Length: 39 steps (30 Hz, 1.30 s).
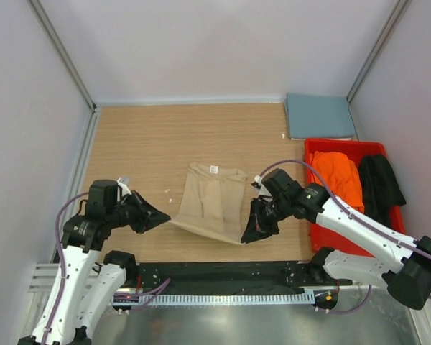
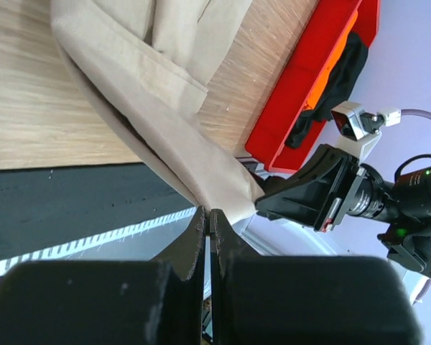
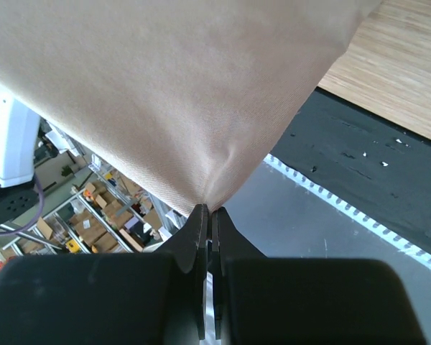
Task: Fold and stack the t-shirts
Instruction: Fold the tshirt
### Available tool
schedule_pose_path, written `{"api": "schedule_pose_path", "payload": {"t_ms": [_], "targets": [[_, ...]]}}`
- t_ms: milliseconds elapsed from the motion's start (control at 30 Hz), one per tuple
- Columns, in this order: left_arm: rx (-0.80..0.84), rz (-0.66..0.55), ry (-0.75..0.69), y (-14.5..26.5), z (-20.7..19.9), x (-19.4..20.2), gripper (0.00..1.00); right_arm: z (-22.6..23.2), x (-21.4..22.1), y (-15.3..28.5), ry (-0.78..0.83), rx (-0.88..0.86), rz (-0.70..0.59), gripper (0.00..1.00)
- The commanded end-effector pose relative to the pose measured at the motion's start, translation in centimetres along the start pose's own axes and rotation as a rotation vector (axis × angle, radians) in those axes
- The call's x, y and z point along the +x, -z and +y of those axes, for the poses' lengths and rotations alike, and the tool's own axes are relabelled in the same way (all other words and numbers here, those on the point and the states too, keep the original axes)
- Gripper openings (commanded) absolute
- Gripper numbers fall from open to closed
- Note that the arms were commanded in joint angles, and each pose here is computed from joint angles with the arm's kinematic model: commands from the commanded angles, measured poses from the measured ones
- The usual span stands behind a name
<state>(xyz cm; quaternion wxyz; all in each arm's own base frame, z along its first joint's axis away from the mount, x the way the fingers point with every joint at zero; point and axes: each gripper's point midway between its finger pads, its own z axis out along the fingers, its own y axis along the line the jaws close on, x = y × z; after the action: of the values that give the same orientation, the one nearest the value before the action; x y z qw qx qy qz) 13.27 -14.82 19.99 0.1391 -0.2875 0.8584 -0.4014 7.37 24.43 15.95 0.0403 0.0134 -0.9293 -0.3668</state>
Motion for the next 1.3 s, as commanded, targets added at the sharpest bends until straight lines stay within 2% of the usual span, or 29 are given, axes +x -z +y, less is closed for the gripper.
{"api": "schedule_pose_path", "payload": {"t_ms": [0,233,600,867,1267], "targets": [[0.014,-0.028,-0.015,1.3,-1.1,0.0,0.0,1.6,0.2,1.3,-0.023,-0.029,-0.02,0.01],[0.046,-0.069,-0.034,0.4,-4.7,-3.1,0.0,4.3,-1.2,2.3,0.038,-0.075,-0.005,0.01],[0.073,-0.075,-0.065,-4.0,-9.5,-8.8,0.0,3.2,-8.2,3.4,0.0,-0.13,-0.012,0.01],[0.039,-0.032,-0.046,-8.2,-10.0,-11.6,0.0,2.4,-11.8,3.4,-0.062,-0.153,-0.026,0.01],[0.077,-0.013,-0.052,-12.9,-13.3,-16.1,0.0,0.8,-17.3,3.3,-0.167,-0.156,-0.059,0.01]]}}
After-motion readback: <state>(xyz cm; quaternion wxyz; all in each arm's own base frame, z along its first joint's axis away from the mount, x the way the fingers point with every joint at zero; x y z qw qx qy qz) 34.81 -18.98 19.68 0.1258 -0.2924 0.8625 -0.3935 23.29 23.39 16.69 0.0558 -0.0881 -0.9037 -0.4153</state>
